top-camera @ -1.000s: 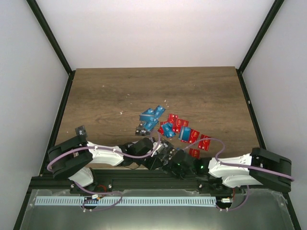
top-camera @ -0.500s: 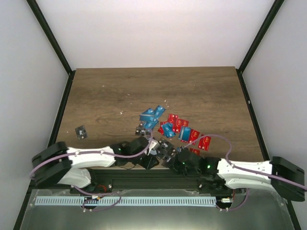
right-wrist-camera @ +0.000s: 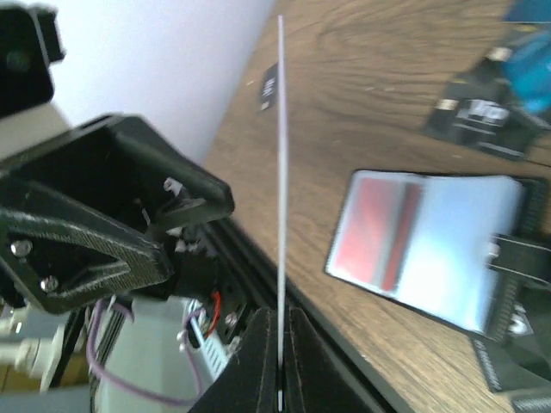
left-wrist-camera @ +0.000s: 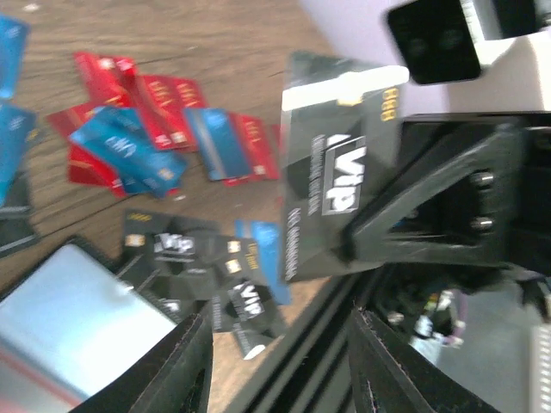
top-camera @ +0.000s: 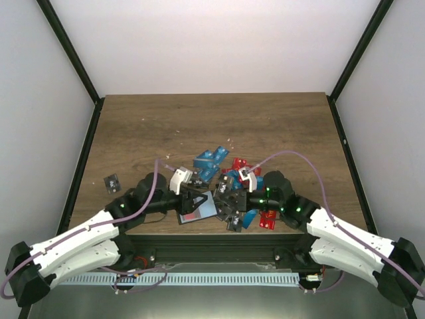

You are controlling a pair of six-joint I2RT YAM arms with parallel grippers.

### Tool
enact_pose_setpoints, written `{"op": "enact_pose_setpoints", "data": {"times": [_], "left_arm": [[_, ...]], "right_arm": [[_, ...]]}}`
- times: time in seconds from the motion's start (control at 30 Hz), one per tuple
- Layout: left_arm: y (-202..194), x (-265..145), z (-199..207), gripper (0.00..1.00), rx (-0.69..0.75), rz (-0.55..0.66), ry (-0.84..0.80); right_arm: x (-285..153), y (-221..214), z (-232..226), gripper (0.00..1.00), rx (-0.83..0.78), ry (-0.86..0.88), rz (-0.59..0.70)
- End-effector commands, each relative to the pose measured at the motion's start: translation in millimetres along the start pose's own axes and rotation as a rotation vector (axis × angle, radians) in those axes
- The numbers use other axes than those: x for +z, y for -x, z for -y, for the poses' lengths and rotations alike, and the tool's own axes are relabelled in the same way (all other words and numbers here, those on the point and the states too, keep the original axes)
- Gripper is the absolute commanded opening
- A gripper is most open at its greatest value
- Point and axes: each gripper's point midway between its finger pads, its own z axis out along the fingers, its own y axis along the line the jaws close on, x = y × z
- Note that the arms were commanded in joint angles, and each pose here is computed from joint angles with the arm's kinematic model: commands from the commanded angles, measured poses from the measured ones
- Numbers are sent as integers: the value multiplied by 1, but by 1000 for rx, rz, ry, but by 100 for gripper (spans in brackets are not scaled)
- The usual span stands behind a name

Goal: Put the credit cards into the card holder

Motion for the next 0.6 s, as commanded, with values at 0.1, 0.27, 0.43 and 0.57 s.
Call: {"op": "enact_pose_setpoints", "data": {"times": [0.1,0.27,0.43,0.57], "left_arm": [[4,-30,51,46,54,50,-290],[7,-47,62,46,61,106,-354],[5,-51,67,43,60,114,-391],[2,-47,69,39,52,92,-416]], "right_arm": [[-5,-13,-68,1,-327,346,-152],[-14,-26,-88,1,-388,486,-221],[-22,-32,-98,1,-420,561,-245],[-27,-34,-104,1,-432,602,-249]]}}
